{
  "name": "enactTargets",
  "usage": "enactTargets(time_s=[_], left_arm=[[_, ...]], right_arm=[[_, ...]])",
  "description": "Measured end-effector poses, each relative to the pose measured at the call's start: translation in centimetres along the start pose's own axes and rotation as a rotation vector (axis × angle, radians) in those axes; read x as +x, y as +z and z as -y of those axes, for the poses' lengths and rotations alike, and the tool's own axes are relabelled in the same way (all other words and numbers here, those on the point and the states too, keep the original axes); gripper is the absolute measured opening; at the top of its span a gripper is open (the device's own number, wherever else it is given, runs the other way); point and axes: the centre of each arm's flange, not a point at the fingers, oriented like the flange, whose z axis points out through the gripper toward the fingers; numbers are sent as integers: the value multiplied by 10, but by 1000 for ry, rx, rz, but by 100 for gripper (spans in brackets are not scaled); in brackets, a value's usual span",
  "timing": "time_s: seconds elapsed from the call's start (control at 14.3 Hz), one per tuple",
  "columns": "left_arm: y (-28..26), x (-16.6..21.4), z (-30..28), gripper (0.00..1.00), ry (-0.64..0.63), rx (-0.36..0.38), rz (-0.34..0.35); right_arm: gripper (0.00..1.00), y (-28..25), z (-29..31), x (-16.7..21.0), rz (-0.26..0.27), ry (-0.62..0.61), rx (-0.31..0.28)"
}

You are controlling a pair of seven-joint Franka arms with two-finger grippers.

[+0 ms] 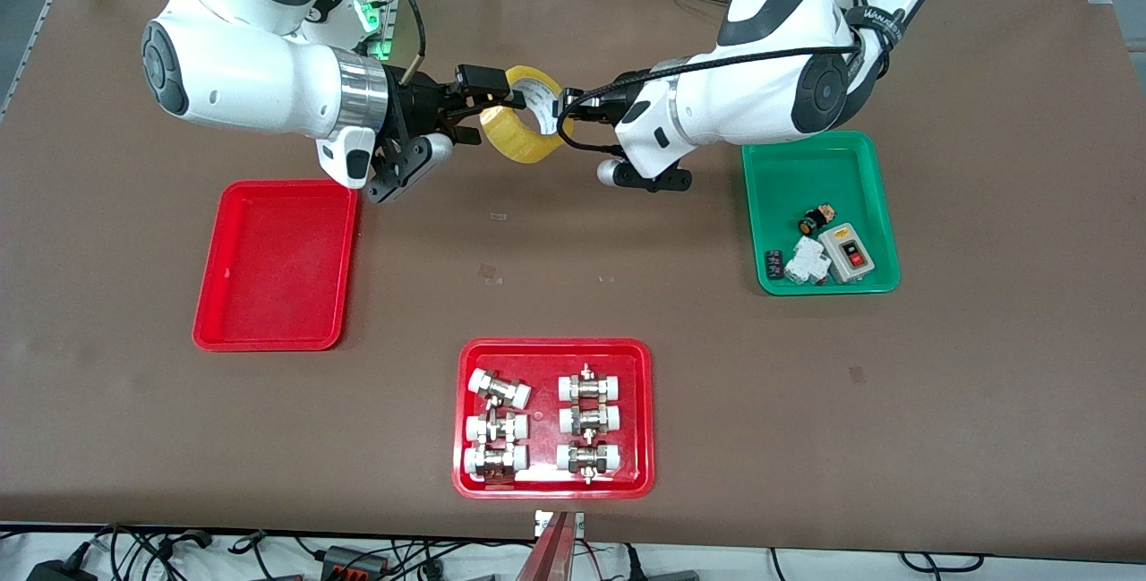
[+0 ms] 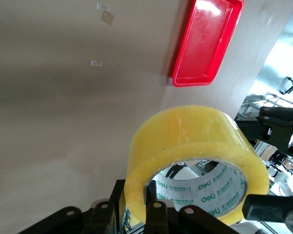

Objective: Left arm passes tape to right arm into tray
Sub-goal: 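Close the right gripper on the tape roll held by the left gripper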

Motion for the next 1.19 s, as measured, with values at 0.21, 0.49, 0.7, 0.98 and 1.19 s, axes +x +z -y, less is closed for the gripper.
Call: enactTargets(time_s=[0.21,0.49,0.7,0.98,1.19], left_arm=[[0,0,0,21,0,1,1],[0,-1,1,21,-1,5,8],[0,-1,2,21,-2,8,13],[0,-1,2,21,-2,9,14],[-1,0,2,21,-3,8,14]], right_arm=[[100,-1,-1,0,-1,21,0],[100,-1,-1,0,-2,29,0],[98,-2,-1,1,-3,31,1],[88,-1,-1,0,0,43,1],[88,-1,-1,0,6,44,1]])
